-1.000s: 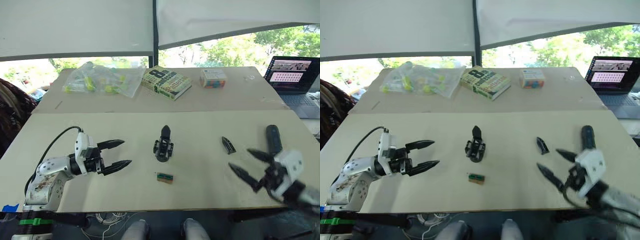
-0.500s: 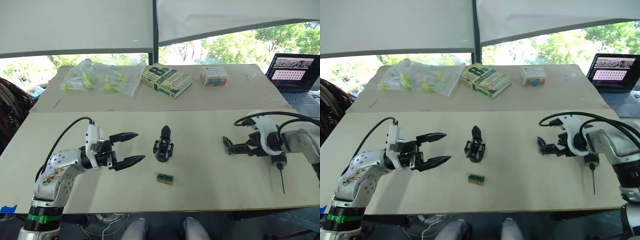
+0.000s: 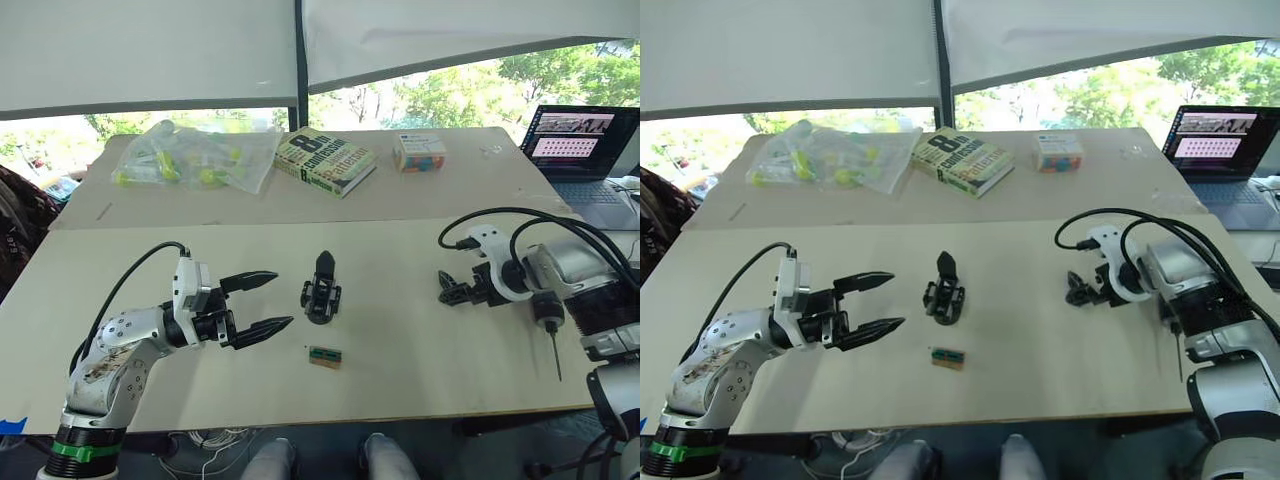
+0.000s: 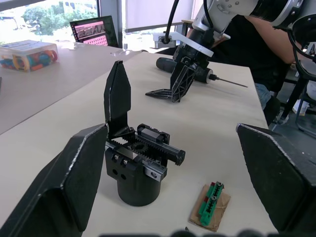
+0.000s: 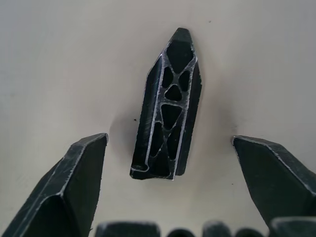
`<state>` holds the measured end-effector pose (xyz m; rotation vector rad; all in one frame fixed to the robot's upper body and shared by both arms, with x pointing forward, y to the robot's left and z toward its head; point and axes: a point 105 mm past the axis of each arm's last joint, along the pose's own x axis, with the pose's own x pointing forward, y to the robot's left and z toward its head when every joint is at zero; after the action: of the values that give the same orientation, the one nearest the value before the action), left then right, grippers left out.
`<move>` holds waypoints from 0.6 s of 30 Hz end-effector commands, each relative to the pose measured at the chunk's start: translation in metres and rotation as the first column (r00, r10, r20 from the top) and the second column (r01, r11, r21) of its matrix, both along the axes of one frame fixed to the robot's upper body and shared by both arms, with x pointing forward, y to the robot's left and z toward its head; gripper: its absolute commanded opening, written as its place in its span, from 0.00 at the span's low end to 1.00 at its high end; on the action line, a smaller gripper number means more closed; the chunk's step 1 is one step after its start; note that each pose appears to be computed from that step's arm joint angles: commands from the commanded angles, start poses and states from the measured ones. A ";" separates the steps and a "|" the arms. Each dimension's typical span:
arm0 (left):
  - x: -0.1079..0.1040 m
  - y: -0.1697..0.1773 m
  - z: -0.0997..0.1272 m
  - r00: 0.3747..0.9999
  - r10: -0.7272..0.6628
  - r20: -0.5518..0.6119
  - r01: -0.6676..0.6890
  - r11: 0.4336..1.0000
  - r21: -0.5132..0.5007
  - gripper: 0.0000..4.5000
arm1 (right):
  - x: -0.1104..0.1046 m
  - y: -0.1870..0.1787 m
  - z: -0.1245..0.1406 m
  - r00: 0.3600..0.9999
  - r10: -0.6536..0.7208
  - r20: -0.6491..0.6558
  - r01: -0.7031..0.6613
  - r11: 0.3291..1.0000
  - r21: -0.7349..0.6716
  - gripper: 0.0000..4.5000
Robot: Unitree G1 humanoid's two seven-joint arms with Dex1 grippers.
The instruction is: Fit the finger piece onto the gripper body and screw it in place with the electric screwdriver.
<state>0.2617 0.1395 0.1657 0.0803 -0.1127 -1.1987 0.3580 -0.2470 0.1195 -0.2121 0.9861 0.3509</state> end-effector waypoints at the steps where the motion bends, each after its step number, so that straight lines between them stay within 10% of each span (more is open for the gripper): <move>1: -0.004 0.001 0.010 0.999 -0.005 0.040 0.004 1.000 0.007 1.00 | 0.000 0.004 -0.002 1.000 0.024 -0.004 -0.024 1.000 0.001 0.66; 6: -0.004 0.003 0.011 0.999 -0.003 0.038 0.002 1.000 0.012 1.00 | -0.006 0.003 0.002 0.998 0.058 0.017 -0.058 0.998 -0.007 0.28; 12: 0.003 0.001 0.024 0.999 0.032 0.016 -0.031 0.997 -0.075 1.00 | 0.000 0.014 0.047 0.937 0.111 0.330 -0.150 0.984 0.095 0.25; 18: 0.030 -0.007 0.074 0.987 0.110 -0.114 -0.147 0.904 -0.401 1.00 | -0.013 0.053 0.115 0.528 0.285 0.800 -0.283 0.947 -0.151 0.25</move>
<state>0.2904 0.1354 0.2253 -0.2765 -0.2500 -1.0470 0.3532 -0.2158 0.1934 -0.3987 0.2493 0.4700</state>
